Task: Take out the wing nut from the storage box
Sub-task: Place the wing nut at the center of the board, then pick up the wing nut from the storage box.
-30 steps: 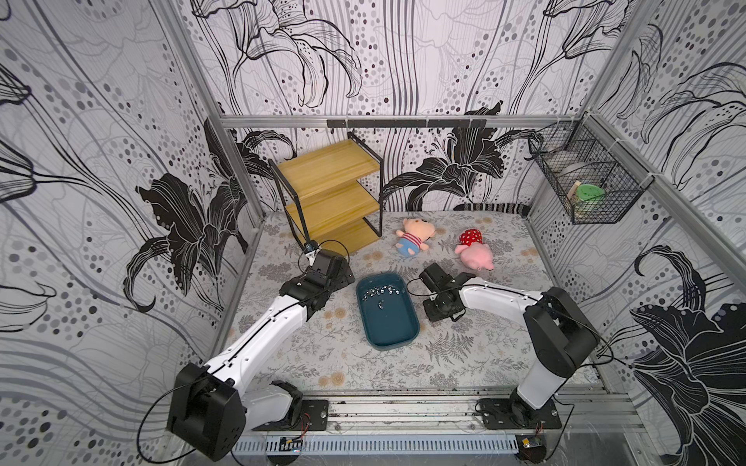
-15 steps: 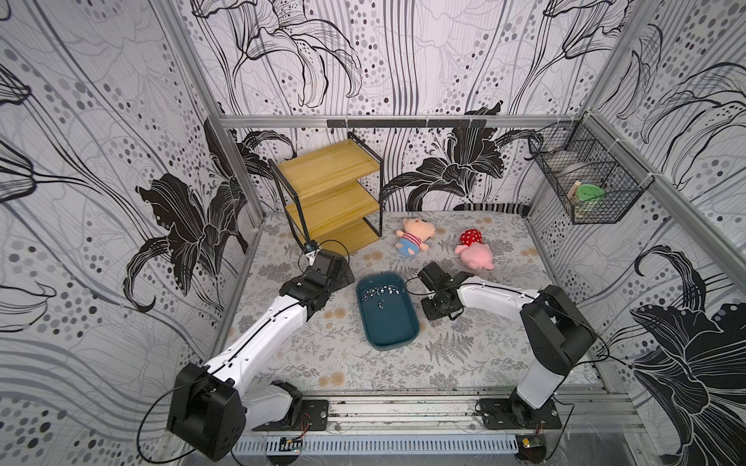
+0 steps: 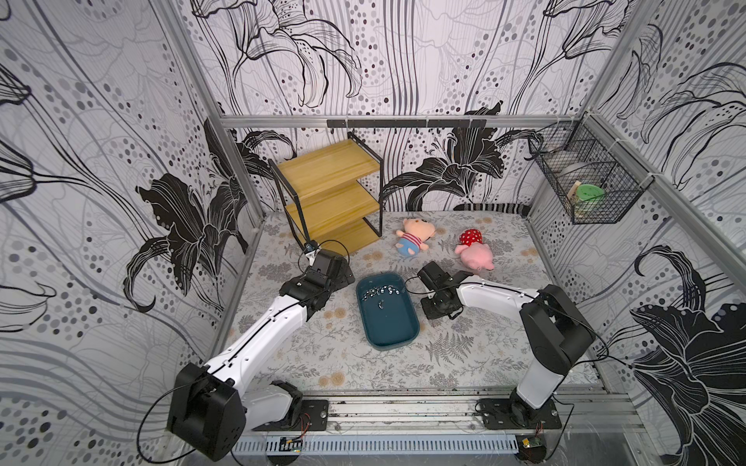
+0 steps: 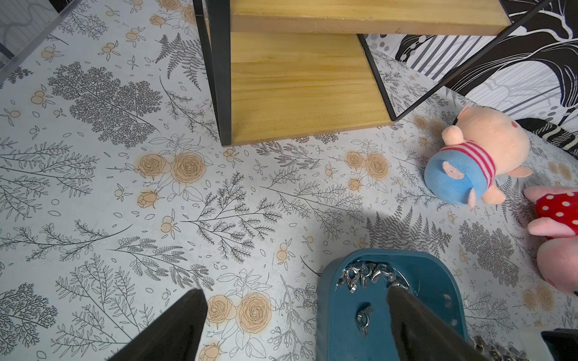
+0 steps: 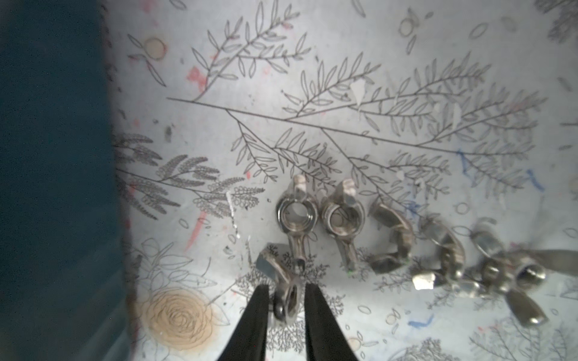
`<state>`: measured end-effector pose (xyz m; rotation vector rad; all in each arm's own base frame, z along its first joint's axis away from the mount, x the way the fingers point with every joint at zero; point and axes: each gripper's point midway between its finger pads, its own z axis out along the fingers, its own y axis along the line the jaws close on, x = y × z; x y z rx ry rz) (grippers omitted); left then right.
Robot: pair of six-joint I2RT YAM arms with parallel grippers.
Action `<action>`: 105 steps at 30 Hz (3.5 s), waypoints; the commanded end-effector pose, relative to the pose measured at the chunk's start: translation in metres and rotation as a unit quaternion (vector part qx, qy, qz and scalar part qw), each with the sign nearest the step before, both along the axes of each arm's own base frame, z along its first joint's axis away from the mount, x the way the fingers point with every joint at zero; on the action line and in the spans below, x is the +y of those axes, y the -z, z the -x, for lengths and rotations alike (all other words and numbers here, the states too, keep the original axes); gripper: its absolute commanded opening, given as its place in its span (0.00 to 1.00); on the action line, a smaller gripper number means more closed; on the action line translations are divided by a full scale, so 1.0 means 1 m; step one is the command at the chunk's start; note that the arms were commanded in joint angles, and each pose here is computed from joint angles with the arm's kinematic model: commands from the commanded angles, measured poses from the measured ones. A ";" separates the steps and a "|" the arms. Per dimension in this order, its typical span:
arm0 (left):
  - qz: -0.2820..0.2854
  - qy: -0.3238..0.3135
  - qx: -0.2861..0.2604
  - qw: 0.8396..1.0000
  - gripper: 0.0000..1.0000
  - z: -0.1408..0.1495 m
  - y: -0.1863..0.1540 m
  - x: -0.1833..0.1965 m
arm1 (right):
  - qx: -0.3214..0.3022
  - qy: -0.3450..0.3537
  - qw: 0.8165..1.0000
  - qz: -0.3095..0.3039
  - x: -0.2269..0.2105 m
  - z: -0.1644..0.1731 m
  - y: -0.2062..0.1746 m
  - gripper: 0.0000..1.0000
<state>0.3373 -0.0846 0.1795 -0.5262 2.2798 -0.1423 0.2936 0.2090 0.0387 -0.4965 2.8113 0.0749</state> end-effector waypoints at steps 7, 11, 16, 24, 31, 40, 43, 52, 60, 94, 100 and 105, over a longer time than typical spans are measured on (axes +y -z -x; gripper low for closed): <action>0.003 0.002 -0.014 1.000 0.95 -0.005 -0.009 -0.002 | -0.089 -0.032 0.995 -0.039 0.040 -0.010 -0.087 0.28; 0.003 0.002 -0.013 1.000 0.95 -0.005 -0.009 -0.002 | -0.114 -0.054 0.990 -0.068 0.070 -0.009 -0.110 0.29; 0.002 0.002 -0.012 1.000 0.95 -0.005 -0.008 -0.002 | -0.124 -0.080 0.983 -0.111 0.110 -0.005 -0.122 0.29; 0.002 -0.001 -0.013 1.000 0.95 -0.003 -0.007 0.000 | -0.084 -0.083 0.986 -0.118 0.151 -0.008 -0.076 0.31; 0.000 -0.002 -0.015 1.000 0.95 0.000 -0.008 0.002 | -0.078 -0.068 0.988 -0.112 0.161 -0.018 -0.053 0.31; -0.001 -0.002 -0.013 1.000 0.95 0.002 -0.006 0.003 | -0.069 -0.057 0.990 -0.108 0.170 -0.026 -0.031 0.31; -0.001 -0.002 -0.013 1.000 0.95 0.002 -0.006 0.003 | -0.067 -0.054 0.991 -0.102 0.170 -0.028 -0.025 0.31; -0.002 -0.003 -0.014 1.000 0.95 0.002 -0.008 0.003 | -0.061 -0.050 0.993 -0.093 0.173 -0.031 -0.010 0.30; -0.006 -0.003 -0.014 1.000 0.95 0.002 -0.010 0.004 | -0.054 -0.047 0.994 -0.086 0.174 -0.033 0.000 0.28; -0.004 -0.003 -0.012 1.000 0.95 0.002 -0.006 0.003 | -0.080 -0.043 0.991 -0.097 0.163 -0.034 -0.030 0.08; -0.002 -0.003 -0.014 1.000 0.95 0.001 -0.007 0.002 | -0.098 -0.042 0.989 -0.102 0.157 -0.033 -0.051 0.08; 0.000 -0.002 -0.012 1.000 0.95 0.000 -0.006 0.001 | -0.111 -0.038 0.988 -0.102 0.149 -0.031 -0.066 0.07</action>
